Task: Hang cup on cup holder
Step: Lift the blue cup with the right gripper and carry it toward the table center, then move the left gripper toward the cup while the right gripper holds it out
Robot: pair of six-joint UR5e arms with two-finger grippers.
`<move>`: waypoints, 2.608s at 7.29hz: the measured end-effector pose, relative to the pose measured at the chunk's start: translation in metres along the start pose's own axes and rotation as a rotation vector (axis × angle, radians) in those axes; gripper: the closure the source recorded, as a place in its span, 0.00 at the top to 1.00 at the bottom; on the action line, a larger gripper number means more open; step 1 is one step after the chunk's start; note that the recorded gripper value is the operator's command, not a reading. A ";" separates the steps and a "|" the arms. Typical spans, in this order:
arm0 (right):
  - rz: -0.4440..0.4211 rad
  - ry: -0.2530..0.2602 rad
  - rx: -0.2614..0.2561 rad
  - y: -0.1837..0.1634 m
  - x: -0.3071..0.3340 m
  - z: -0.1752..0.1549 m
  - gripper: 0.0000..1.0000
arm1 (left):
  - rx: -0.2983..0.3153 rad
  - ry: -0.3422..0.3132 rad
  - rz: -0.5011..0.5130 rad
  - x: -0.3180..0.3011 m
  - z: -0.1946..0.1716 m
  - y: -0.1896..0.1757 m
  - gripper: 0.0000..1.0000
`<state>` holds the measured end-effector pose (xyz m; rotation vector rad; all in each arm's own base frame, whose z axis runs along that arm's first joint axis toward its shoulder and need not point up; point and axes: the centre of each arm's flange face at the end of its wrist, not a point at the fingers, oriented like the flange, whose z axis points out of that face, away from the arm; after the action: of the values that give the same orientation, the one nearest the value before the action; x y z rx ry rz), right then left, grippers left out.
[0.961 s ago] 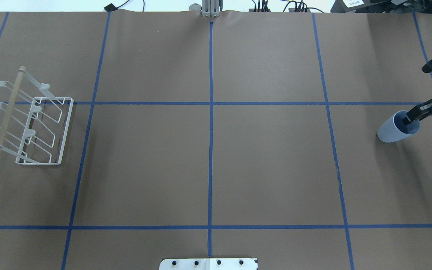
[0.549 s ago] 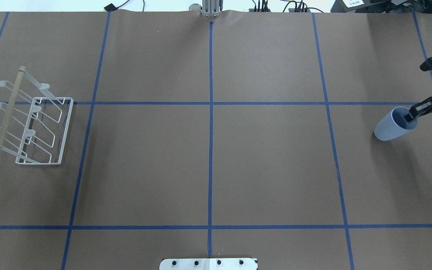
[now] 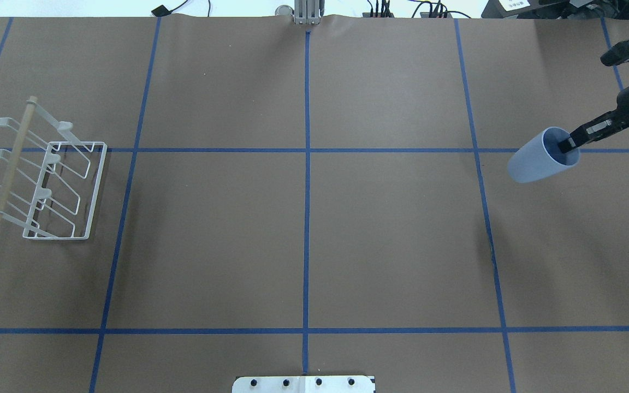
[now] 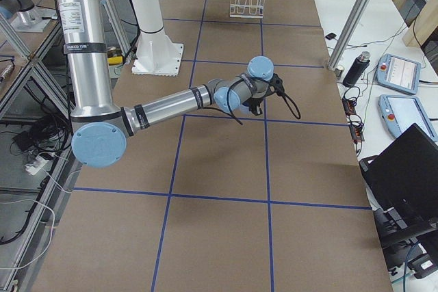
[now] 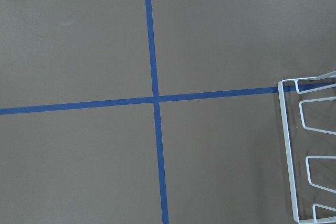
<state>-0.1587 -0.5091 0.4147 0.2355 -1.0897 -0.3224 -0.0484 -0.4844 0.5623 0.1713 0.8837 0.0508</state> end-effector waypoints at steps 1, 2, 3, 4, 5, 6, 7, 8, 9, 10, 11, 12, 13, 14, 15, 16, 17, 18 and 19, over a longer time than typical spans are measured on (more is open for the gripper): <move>0.030 -0.058 0.033 -0.016 -0.036 -0.016 0.00 | 0.005 0.045 0.002 0.012 0.000 -0.005 0.98; 0.058 -0.111 0.081 -0.025 -0.064 -0.029 0.00 | 0.031 0.073 -0.011 0.028 0.001 -0.013 0.98; 0.096 -0.172 0.138 -0.026 -0.083 -0.038 0.00 | 0.070 0.100 -0.035 0.047 0.003 -0.019 0.98; 0.140 -0.240 0.186 -0.023 -0.095 -0.043 0.00 | 0.115 0.140 -0.066 0.070 0.005 -0.023 0.98; 0.180 -0.310 0.228 -0.016 -0.107 -0.045 0.00 | 0.158 0.197 -0.093 0.098 0.009 -0.023 0.98; 0.217 -0.390 0.263 -0.006 -0.119 -0.044 0.00 | 0.194 0.267 -0.116 0.127 0.012 -0.022 0.98; 0.240 -0.483 0.292 0.007 -0.132 -0.039 0.00 | 0.228 0.347 -0.121 0.155 0.011 -0.019 0.98; 0.248 -0.579 0.307 0.020 -0.142 -0.035 0.00 | 0.255 0.424 -0.103 0.181 0.006 -0.018 0.98; 0.244 -0.663 0.318 0.032 -0.148 -0.032 0.00 | 0.272 0.499 -0.095 0.207 -0.003 -0.019 0.98; 0.226 -0.732 0.334 0.039 -0.147 -0.025 0.00 | 0.272 0.575 -0.110 0.232 -0.010 -0.021 0.98; 0.201 -0.793 0.352 0.046 -0.144 -0.015 0.00 | 0.258 0.646 -0.126 0.252 -0.013 -0.017 0.98; 0.181 -0.847 0.366 0.053 -0.143 -0.004 0.00 | 0.245 0.708 -0.128 0.266 -0.012 -0.010 0.98; 0.167 -0.896 0.369 0.061 -0.146 0.006 0.00 | 0.240 0.769 -0.131 0.281 -0.005 -0.001 0.98; 0.163 -0.945 0.364 0.068 -0.150 0.014 0.00 | 0.233 0.838 -0.146 0.299 0.004 0.009 0.98; 0.161 -0.992 0.362 0.075 -0.156 0.021 0.00 | 0.212 0.906 -0.172 0.320 0.010 0.015 0.98; 0.156 -1.032 0.360 0.081 -0.161 0.026 0.00 | 0.177 0.968 -0.200 0.345 0.009 0.016 0.98; 0.156 -1.058 0.354 0.085 -0.165 0.030 0.00 | 0.134 1.026 -0.221 0.376 0.006 0.013 0.98; 0.159 -1.077 0.351 0.088 -0.168 0.034 0.00 | 0.107 1.091 -0.243 0.410 0.004 0.014 0.98; 0.162 -1.111 0.357 0.092 -0.174 0.039 0.00 | 0.102 1.171 -0.270 0.447 0.007 0.023 0.98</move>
<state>-0.2544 -0.3606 0.3200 0.2868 -2.2582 -0.0859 0.2406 -0.4113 0.2287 0.1048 2.0725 -0.1663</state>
